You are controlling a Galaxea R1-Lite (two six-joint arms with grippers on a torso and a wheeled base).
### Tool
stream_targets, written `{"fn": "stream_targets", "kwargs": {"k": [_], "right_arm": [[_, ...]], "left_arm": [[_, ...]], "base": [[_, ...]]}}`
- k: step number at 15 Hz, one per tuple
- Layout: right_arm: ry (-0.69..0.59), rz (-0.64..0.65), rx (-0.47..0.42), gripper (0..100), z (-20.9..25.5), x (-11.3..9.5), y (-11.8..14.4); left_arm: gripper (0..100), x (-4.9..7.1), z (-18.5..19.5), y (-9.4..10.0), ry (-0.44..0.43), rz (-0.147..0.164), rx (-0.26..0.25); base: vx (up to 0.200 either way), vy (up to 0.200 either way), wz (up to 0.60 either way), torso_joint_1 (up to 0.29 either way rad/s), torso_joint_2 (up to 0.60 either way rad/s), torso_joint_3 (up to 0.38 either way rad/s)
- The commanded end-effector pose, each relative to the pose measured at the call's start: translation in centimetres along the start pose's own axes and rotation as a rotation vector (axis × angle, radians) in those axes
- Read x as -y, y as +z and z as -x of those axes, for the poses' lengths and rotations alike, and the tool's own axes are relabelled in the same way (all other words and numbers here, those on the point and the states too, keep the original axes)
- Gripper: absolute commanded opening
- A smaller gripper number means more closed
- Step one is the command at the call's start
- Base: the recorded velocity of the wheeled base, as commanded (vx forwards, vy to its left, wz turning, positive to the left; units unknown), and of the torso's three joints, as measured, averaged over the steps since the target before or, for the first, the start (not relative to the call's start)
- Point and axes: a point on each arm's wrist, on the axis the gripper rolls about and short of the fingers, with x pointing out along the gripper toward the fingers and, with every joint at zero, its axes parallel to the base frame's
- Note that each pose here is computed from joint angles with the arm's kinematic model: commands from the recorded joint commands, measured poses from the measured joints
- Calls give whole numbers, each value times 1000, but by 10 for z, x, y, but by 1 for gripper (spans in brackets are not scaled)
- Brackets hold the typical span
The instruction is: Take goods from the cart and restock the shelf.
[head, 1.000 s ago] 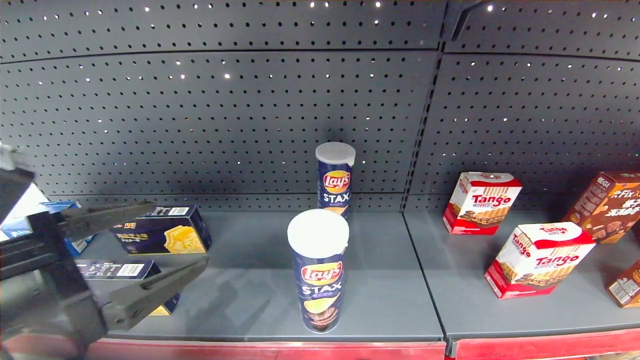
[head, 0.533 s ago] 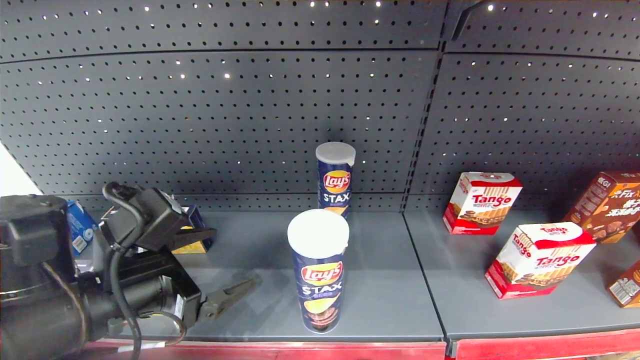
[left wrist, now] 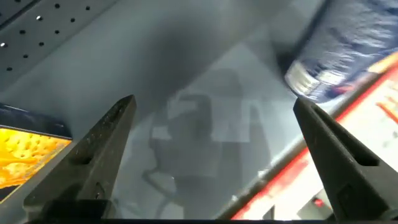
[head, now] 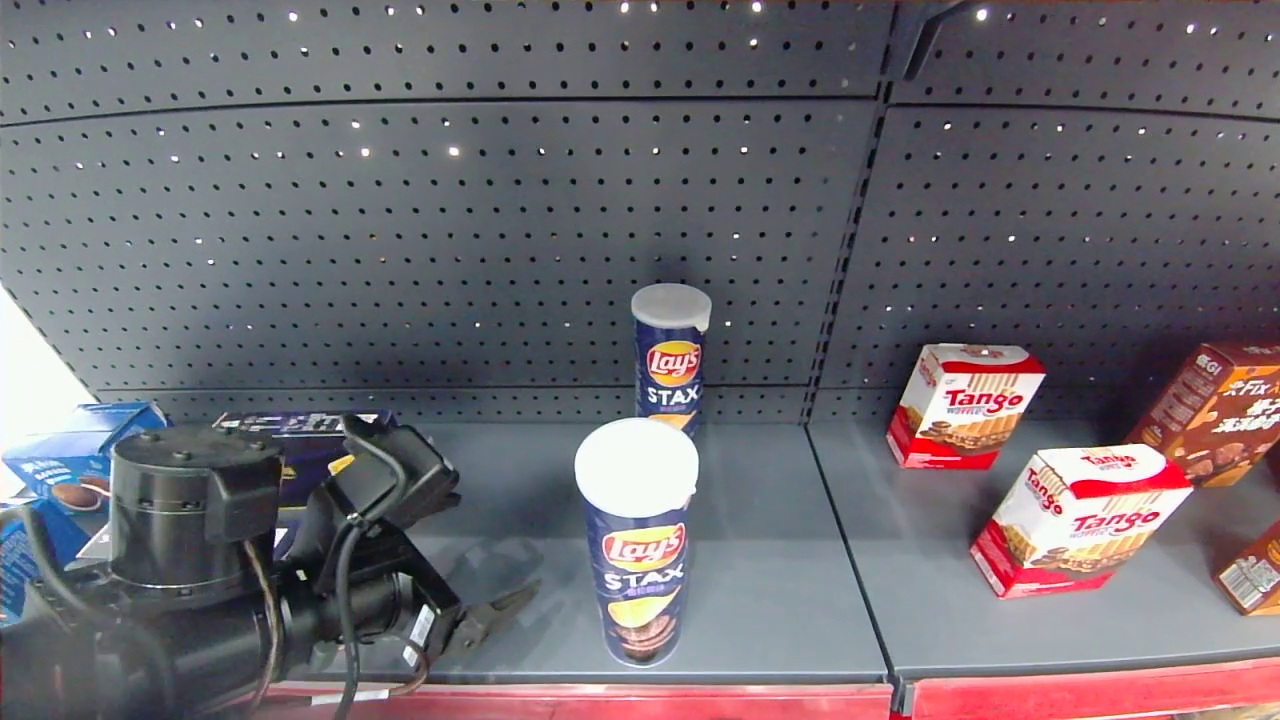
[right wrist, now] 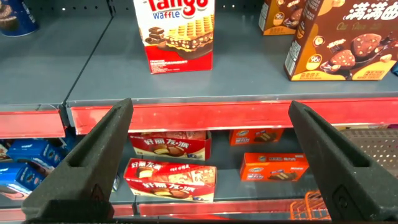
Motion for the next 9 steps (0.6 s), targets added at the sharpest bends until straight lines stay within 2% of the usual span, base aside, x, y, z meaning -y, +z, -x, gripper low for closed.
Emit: {"fn": "stream_targets", "kwargs": {"k": [1, 7, 9], "right_arm": [[0, 1, -1, 100, 0, 0, 0], [0, 0, -1, 100, 0, 0, 0], [0, 1, -1, 100, 0, 0, 0]], "left_arm": [[100, 1, -16, 1, 2, -5, -34], [100, 3, -28, 8, 23, -15, -36], [100, 10, -34, 16, 12, -27, -22]], "base": [[0, 0, 0, 0, 0, 0], [0, 0, 0, 0, 0, 0], [0, 0, 0, 0, 0, 0]]}}
